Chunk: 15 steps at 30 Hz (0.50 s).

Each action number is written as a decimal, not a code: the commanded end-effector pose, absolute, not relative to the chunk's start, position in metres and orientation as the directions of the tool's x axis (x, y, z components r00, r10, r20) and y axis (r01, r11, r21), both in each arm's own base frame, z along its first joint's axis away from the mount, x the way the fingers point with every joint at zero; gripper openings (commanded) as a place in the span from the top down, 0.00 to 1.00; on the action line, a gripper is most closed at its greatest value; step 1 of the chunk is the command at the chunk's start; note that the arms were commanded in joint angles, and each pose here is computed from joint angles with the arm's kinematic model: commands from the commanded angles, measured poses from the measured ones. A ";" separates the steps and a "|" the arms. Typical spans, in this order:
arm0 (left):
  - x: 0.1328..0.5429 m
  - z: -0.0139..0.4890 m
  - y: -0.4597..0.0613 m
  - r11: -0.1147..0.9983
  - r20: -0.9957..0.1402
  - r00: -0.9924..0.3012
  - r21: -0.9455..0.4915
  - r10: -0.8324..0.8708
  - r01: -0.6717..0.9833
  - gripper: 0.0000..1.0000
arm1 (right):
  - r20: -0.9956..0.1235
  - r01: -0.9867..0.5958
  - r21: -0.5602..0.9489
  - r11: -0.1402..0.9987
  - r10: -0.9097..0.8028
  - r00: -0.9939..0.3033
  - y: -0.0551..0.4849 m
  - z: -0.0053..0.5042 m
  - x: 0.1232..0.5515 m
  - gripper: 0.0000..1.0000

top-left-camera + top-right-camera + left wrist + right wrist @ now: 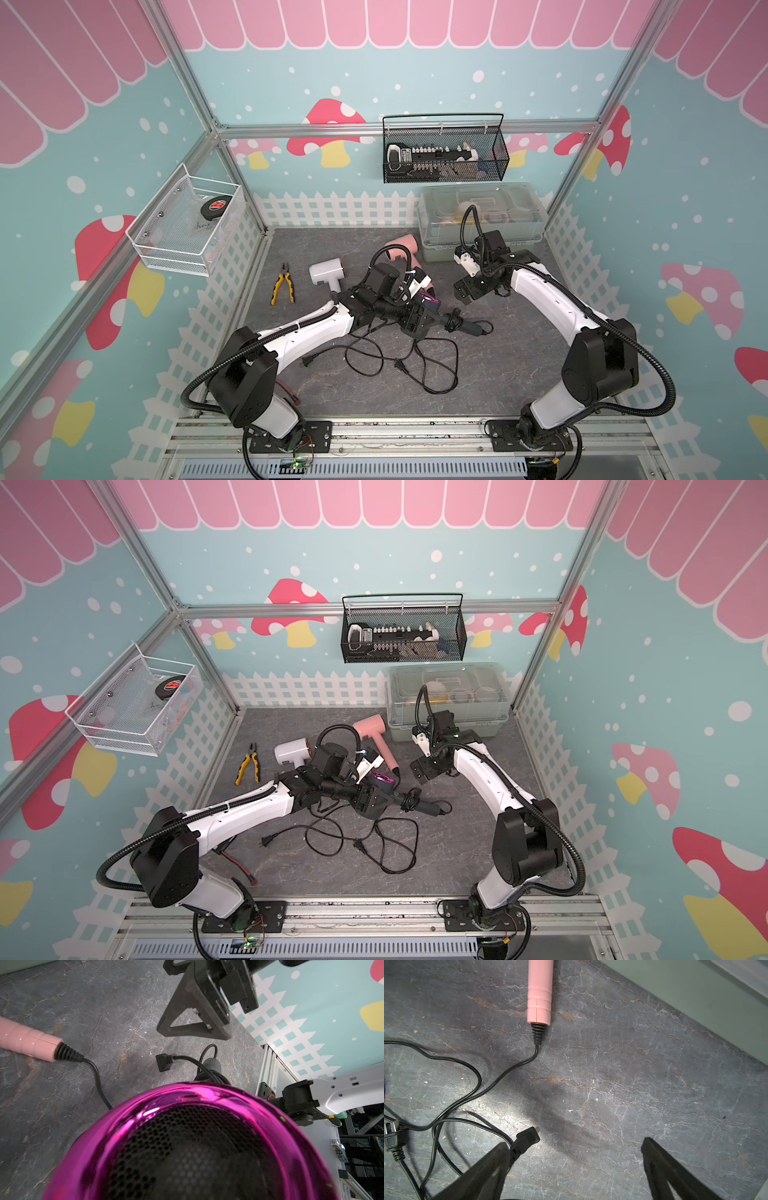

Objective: Wrap the cord around the hair dryer
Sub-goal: Wrap the power cord around the hair dryer, then place the hair dryer at the center of the board.

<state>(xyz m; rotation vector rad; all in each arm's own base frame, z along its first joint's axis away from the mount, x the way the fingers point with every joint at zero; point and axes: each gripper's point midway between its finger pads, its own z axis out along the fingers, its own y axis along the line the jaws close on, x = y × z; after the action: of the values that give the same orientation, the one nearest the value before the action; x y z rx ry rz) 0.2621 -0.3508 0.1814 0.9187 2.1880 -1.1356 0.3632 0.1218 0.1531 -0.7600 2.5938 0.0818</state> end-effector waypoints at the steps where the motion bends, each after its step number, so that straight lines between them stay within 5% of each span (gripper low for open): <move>1: 0.269 0.209 -0.361 0.376 -0.754 -0.581 -0.464 0.306 0.802 1.00 | -0.468 -0.493 -0.087 0.866 -0.473 -0.747 0.115 0.178 0.366 0.02; 7: 0.270 0.212 -0.360 0.383 -0.757 -0.578 -0.459 0.305 0.802 1.00 | -0.526 -0.477 -0.089 0.874 -0.448 -0.723 0.111 0.202 0.361 0.01; 15: 0.272 0.216 -0.359 0.391 -0.757 -0.577 -0.452 0.307 0.802 1.00 | -0.690 -0.643 0.037 0.765 -0.446 -0.570 0.147 0.237 0.325 0.01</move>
<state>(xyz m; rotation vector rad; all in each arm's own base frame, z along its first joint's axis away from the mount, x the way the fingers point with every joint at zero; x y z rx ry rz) 0.2646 -0.3512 0.1874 0.9160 2.1887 -1.1246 0.3425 0.1292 0.2312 -0.7242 2.3514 0.2266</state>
